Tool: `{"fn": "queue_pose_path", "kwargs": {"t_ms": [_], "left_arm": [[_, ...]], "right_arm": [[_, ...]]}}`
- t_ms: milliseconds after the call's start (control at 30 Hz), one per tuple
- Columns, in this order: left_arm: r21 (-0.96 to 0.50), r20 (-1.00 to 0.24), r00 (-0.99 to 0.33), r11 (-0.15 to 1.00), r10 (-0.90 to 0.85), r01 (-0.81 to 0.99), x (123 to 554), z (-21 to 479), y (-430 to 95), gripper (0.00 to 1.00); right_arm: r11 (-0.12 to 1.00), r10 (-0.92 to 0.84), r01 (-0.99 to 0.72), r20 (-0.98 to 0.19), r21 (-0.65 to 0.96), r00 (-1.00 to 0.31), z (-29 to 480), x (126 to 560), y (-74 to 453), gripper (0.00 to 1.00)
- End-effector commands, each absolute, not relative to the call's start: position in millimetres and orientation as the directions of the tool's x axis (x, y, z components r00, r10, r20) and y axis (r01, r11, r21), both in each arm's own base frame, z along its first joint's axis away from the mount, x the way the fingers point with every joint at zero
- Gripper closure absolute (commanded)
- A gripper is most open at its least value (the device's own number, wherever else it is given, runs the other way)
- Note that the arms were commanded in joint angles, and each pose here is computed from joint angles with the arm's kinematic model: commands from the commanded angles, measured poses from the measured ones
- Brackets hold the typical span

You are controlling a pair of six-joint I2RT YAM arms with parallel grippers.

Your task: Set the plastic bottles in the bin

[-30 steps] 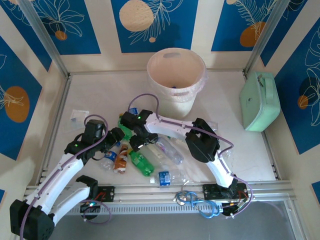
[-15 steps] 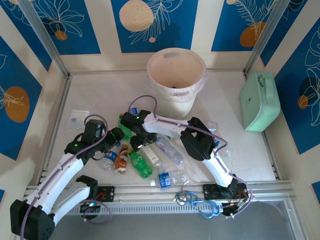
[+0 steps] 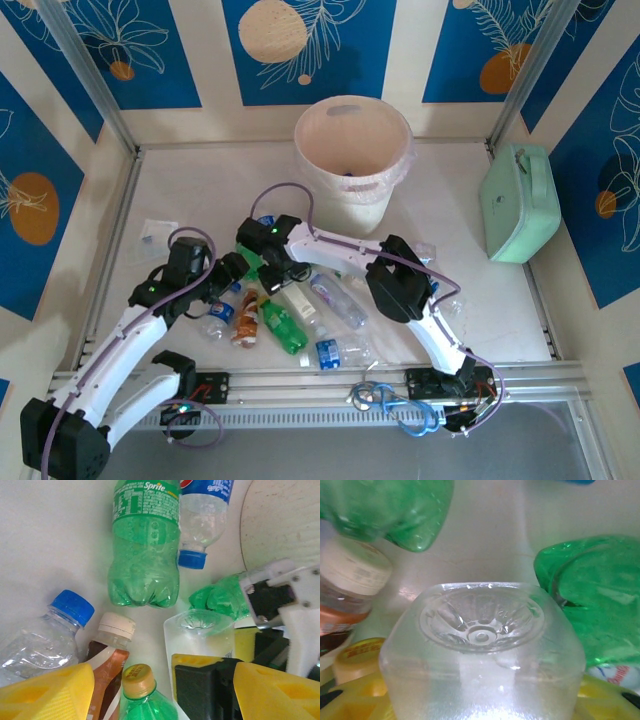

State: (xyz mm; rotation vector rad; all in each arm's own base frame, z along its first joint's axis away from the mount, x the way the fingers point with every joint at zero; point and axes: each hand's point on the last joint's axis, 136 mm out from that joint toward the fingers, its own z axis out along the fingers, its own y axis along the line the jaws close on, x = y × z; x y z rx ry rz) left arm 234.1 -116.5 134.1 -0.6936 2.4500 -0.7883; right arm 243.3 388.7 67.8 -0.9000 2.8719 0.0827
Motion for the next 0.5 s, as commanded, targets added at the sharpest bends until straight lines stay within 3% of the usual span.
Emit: {"fn": "queue_pose_path", "kwargs": {"t_ms": [0,200,467], "left_arm": [[-0.666,-0.324,-0.741,0.698,-0.588,-0.263,244.9,162.6,-117.4,0.26],[-0.754,-0.389,-0.696,0.643,-0.603,-0.134,257.1,205.8,-127.6,0.25],[-0.899,-0.417,-0.695,0.376,-0.586,0.223,263.2,281.8,-174.0,0.24]], "right_arm": [[0.821,-0.547,-0.57,-0.277,0.003,-0.79,132.5,252.0,388.8,0.53],[0.855,-0.441,-0.515,-0.445,0.054,-0.779,205.1,261.7,383.4,0.57],[0.869,-0.11,-0.378,-0.62,0.319,-0.777,313.2,263.4,352.1,0.6]]}}
